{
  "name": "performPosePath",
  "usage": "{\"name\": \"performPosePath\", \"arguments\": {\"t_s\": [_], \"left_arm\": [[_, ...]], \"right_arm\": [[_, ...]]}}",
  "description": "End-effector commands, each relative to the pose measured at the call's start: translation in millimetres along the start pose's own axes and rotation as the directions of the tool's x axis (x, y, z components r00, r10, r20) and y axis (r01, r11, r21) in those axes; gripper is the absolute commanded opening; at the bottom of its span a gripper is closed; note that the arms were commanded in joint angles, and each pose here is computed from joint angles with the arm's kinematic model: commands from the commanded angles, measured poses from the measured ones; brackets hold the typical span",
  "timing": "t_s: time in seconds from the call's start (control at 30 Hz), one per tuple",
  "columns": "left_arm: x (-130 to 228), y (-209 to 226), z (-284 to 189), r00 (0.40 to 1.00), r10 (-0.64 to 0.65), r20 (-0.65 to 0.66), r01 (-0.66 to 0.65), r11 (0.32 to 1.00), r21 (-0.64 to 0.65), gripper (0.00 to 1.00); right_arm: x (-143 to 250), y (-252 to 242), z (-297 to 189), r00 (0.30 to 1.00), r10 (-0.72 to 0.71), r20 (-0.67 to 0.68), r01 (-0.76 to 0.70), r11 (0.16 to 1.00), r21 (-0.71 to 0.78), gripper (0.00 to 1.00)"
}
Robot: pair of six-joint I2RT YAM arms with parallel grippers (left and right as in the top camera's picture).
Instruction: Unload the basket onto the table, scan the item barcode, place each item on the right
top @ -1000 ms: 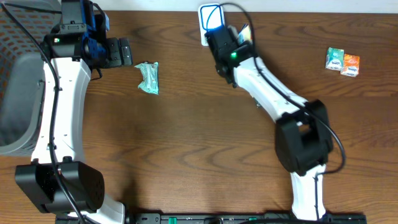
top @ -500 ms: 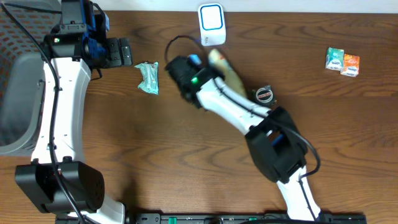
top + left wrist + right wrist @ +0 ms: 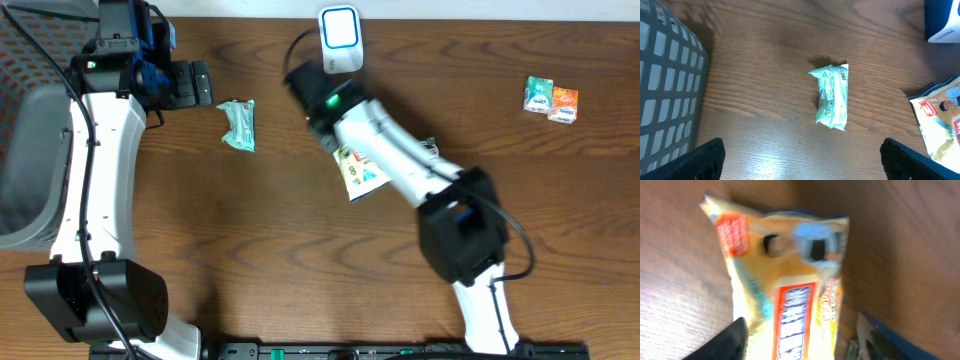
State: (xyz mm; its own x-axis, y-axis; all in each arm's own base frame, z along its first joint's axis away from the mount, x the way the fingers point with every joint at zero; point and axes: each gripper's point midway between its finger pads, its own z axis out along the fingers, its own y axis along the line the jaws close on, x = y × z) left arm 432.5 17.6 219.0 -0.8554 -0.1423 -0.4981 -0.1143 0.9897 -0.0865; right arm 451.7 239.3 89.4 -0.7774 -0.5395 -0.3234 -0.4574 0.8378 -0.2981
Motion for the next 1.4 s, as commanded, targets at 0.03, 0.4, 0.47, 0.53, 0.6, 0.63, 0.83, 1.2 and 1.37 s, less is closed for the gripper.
{"name": "performPosePath", "arguments": {"t_s": [0.03,0.4,0.47,0.53,0.6,0.63,0.83,1.2,1.37], "left_arm": [[3,0,0,1.0,0.015,-0.008,-0.015,1.0,-0.002,0.98],[3,0,0,1.0,0.015,-0.008,-0.015,1.0,-0.002,0.98],[2,0,0,1.0,0.015,-0.008,-0.015,1.0,-0.002,0.98],[3,0,0,1.0,0.015,-0.008,-0.015,1.0,-0.002,0.98],[2,0,0,1.0,0.015,-0.008,-0.015,1.0,-0.002,0.98],[3,0,0,1.0,0.015,-0.008,-0.015,1.0,-0.002,0.98],[3,0,0,1.0,0.015,-0.008,-0.015,1.0,-0.002,0.98],[3,0,0,1.0,0.015,-0.008,-0.015,1.0,-0.002,0.98],[3,0,0,1.0,0.015,-0.008,-0.015,1.0,-0.002,0.98]], "right_arm": [[-20,-19,-30,0.982,0.18,0.055,-0.155,0.939,-0.307,0.75],[28,-18,31,0.97,0.23,-0.074,-0.24,0.888,-0.393,0.9],[33,-11,39,0.972,0.223,-0.075,-0.234,0.889,-0.394,0.9],[41,-5,47,0.973,0.218,-0.081,-0.232,0.889,-0.396,0.9],[47,1,55,0.972,0.217,-0.086,-0.233,0.888,-0.397,0.89],[50,4,59,0.972,0.217,-0.086,-0.233,0.887,-0.398,0.88],[72,15,74,0.972,0.206,-0.115,-0.235,0.887,-0.398,0.59],[1,-18,37,0.948,0.316,0.037,-0.275,0.874,-0.402,0.01],[-54,-41,-1,0.916,0.35,0.195,-0.248,0.878,-0.41,0.01]]}}
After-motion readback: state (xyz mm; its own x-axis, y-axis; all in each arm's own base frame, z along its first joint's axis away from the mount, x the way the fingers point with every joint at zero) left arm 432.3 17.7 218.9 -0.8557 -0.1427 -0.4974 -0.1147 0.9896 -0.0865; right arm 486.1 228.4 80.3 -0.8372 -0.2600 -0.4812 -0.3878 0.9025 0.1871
